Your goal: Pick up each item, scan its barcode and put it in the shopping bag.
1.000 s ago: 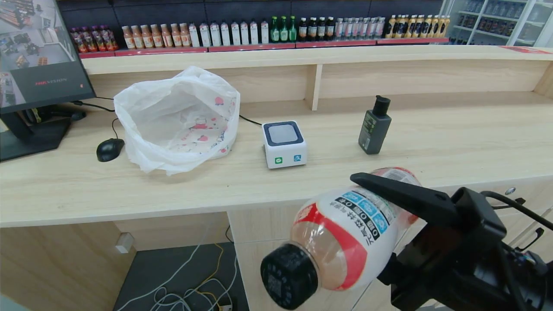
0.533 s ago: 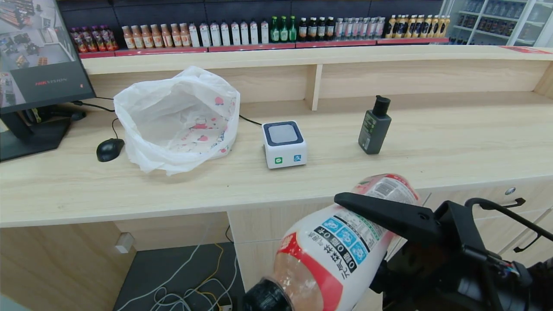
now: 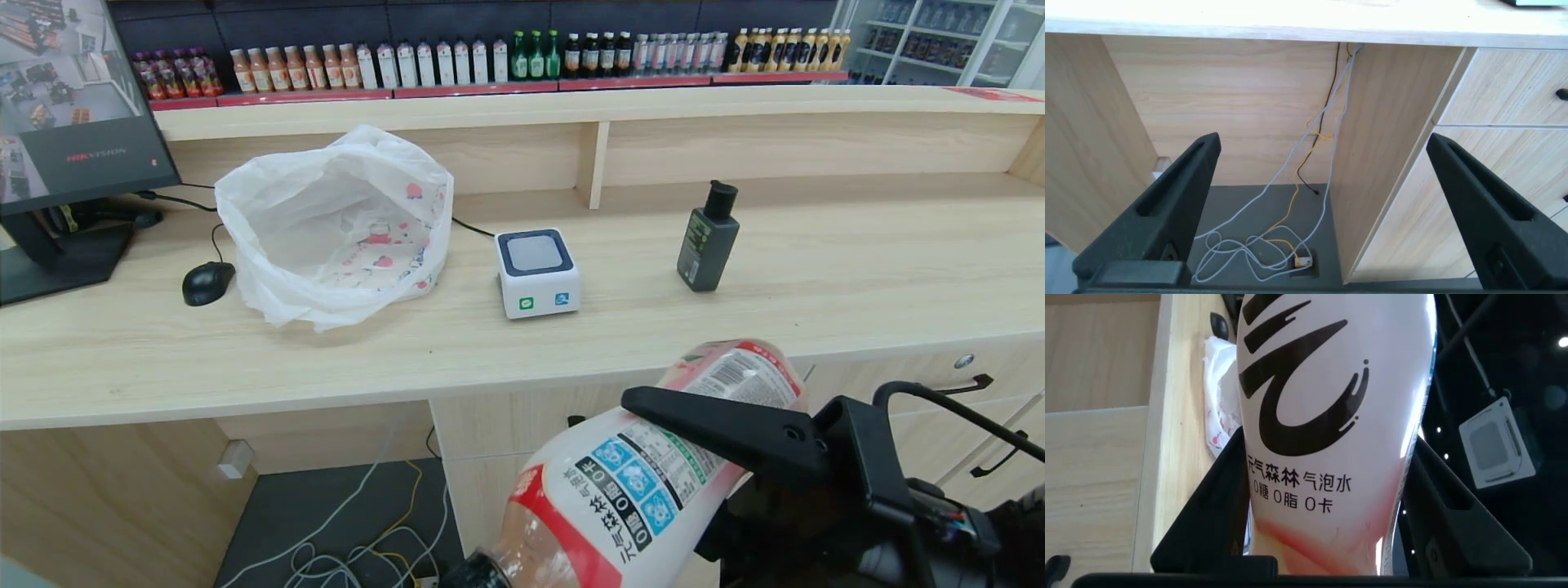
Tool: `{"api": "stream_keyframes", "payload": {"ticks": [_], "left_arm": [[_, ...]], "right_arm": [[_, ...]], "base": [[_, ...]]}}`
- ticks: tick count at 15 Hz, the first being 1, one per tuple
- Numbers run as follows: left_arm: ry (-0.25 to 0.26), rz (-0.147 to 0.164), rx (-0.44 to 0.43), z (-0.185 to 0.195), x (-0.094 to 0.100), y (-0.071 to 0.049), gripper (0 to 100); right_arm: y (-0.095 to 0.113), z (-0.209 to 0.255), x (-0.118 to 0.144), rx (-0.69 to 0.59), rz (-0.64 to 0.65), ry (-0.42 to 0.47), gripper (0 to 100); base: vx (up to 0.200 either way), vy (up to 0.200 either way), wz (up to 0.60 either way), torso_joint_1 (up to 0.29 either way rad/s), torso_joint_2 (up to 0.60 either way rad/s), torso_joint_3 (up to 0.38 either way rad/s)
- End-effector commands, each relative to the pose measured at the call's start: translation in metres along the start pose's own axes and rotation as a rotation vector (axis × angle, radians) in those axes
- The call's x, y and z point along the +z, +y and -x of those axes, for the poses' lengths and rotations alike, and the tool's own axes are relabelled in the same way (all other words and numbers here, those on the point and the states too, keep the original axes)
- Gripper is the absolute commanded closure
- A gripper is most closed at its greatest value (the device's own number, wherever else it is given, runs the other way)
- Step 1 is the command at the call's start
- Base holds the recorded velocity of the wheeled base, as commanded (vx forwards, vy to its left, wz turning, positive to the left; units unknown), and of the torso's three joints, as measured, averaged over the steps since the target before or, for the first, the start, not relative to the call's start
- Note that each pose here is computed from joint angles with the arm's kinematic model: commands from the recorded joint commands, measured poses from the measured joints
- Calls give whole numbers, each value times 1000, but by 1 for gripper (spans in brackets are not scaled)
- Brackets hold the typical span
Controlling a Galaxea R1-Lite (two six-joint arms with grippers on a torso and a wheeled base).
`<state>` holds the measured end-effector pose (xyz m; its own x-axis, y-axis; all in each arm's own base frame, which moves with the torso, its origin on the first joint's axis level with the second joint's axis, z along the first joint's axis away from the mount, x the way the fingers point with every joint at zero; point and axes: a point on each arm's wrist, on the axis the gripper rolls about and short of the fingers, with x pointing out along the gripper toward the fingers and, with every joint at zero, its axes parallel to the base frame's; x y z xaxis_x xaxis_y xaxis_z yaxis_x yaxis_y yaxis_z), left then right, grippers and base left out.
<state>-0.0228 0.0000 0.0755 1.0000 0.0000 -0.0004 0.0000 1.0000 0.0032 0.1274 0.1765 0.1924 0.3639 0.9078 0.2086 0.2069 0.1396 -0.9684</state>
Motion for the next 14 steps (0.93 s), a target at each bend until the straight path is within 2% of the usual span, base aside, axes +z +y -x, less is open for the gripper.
{"api": "stream_keyframes", "payload": {"ticks": [1, 10, 14], "left_arm": [[0, 0, 0, 0, 0, 0, 0], [0, 0, 0, 0, 0, 0, 0], [0, 0, 0, 0, 0, 0, 0]], "right_arm": [[1, 0, 0, 5, 4, 0, 100], [1, 0, 0, 5, 4, 2, 100], [-1, -2, 0, -6, -34, -2, 100]], "base": [[0, 0, 0, 0, 0, 0], [0, 0, 0, 0, 0, 0], [0, 0, 0, 0, 0, 0]]}}
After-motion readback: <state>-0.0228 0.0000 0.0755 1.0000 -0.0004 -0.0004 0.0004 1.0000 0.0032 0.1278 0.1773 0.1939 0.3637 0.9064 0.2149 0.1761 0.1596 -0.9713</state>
